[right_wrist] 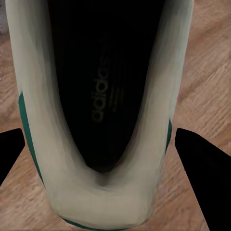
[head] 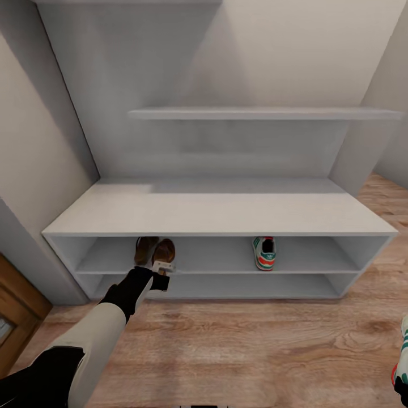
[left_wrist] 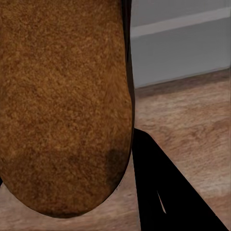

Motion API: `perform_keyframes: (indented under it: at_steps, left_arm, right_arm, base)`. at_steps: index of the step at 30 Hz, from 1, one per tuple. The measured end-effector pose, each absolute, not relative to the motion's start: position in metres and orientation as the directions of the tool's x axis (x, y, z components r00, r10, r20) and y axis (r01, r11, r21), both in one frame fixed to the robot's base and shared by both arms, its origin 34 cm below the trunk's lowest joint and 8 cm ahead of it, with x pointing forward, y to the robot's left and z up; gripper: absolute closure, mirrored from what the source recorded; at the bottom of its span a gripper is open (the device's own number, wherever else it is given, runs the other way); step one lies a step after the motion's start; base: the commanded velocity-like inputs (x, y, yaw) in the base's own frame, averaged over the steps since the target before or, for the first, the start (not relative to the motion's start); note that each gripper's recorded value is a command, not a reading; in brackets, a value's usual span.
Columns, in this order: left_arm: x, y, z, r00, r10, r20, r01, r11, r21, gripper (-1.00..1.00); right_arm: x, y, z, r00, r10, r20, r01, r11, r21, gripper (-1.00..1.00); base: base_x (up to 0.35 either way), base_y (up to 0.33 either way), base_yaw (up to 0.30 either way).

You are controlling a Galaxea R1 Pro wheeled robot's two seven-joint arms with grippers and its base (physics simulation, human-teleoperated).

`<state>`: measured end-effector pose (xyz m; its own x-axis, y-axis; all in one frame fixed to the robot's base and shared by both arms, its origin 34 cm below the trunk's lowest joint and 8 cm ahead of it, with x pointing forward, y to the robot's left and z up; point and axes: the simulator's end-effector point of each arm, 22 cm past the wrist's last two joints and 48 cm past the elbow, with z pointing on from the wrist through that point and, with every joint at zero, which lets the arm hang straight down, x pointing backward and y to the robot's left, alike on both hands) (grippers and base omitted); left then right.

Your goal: Pick up the two gym shoes and the two sandals from the corridor floor and place them onto the hallstand (shoe rack) in the corridor, making sure they are on the rack and not on the floor. Arrange them so the two gym shoes are next to each other and the two sandals are next to each other.

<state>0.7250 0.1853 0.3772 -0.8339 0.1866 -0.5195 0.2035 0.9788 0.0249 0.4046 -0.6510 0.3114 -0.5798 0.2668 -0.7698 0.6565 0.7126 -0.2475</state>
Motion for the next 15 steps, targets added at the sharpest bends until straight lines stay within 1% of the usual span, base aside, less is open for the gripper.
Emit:
perform_keyframes:
  at_steps: [3,8,13,15]
  left_arm:
    - [0.7251,0.1864,0.3770,-0.834,0.185,-0.519,0.201,0.979,0.026,1.00]
    - [0.7246,0.1867,0.3763,-0.835,0.184,-0.519,0.200,0.979,0.024,1.00]
    - [0.7253,0.1868,0.3773,-0.834,0.184,-0.521,0.201,0.979,0.025,1.00]
    - [0.7255,0.1870,0.3768,-0.834,0.184,-0.521,0.200,0.979,0.025,1.00]
  right_arm:
    - [0.4045,-0.6510,0.3113,-0.580,0.267,-0.769,0.656,0.713,-0.248,1.00]
    - [0.4045,-0.6510,0.3111,-0.581,0.267,-0.769,0.656,0.713,-0.248,1.00]
    - [0.4044,-0.6507,0.3111,-0.580,0.268,-0.769,0.656,0.713,-0.247,1.00]
    - [0.4045,-0.6509,0.3110,-0.581,0.267,-0.769,0.656,0.713,-0.248,1.00]
  base:
    - [0.194,-0.023,0.000]
    - [0.064,-0.004,0.000]
    - [0.264,0.000,0.000]
    - [0.030,0.000,0.000]
